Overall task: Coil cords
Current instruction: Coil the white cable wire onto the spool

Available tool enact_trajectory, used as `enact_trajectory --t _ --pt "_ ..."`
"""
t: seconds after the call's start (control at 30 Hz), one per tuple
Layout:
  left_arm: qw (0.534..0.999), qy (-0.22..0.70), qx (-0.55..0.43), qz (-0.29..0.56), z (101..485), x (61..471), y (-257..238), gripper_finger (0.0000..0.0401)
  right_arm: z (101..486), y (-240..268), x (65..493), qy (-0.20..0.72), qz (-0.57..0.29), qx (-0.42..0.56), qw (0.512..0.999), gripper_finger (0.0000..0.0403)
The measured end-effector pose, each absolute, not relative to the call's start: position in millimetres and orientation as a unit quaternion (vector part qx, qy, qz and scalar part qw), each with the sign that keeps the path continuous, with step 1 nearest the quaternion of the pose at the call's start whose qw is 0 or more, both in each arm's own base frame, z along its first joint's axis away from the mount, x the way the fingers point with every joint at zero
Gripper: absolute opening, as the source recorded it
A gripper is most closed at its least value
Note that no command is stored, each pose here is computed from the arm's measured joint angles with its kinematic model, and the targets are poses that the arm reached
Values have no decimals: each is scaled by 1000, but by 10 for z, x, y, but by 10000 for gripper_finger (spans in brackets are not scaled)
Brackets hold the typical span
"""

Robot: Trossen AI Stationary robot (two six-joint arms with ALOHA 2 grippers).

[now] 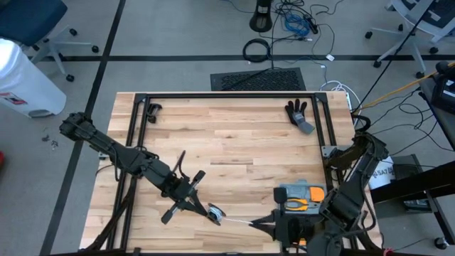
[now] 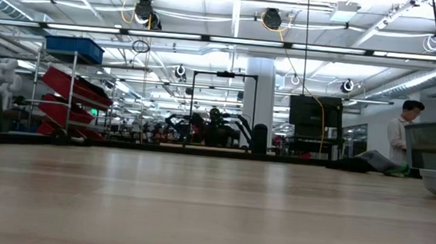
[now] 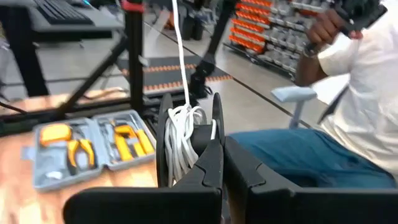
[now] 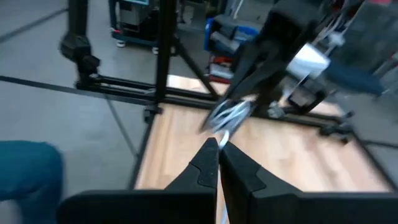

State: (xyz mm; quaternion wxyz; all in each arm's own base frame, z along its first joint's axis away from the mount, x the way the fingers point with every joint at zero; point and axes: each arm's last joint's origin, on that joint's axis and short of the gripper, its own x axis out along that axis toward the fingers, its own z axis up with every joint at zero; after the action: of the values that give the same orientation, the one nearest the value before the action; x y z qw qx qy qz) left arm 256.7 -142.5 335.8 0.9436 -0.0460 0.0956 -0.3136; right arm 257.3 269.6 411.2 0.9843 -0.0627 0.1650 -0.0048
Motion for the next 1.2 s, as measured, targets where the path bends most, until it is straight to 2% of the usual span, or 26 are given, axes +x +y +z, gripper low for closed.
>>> enact_trajectory --t 0.2,0.43,0.73,1.0,1.2 --pt "932 114 -42 -342 3257 2630 -1479 2 4180 2549 2768 141 -17 -105 984 0" --pt "929 118 -41 -349 3224 2649 -1508 2 4217 2303 3048 135 16 -104 985 0" --pt "927 69 15 -369 3274 2618 -1583 2 4163 2064 3426 118 71 -104 985 0" --pt "922 51 57 -380 3275 2591 -1629 2 3995 2059 3657 118 114 -108 980 0" --pt "921 45 67 -380 3278 2591 -1629 2 3941 2071 3723 116 116 -104 981 0"
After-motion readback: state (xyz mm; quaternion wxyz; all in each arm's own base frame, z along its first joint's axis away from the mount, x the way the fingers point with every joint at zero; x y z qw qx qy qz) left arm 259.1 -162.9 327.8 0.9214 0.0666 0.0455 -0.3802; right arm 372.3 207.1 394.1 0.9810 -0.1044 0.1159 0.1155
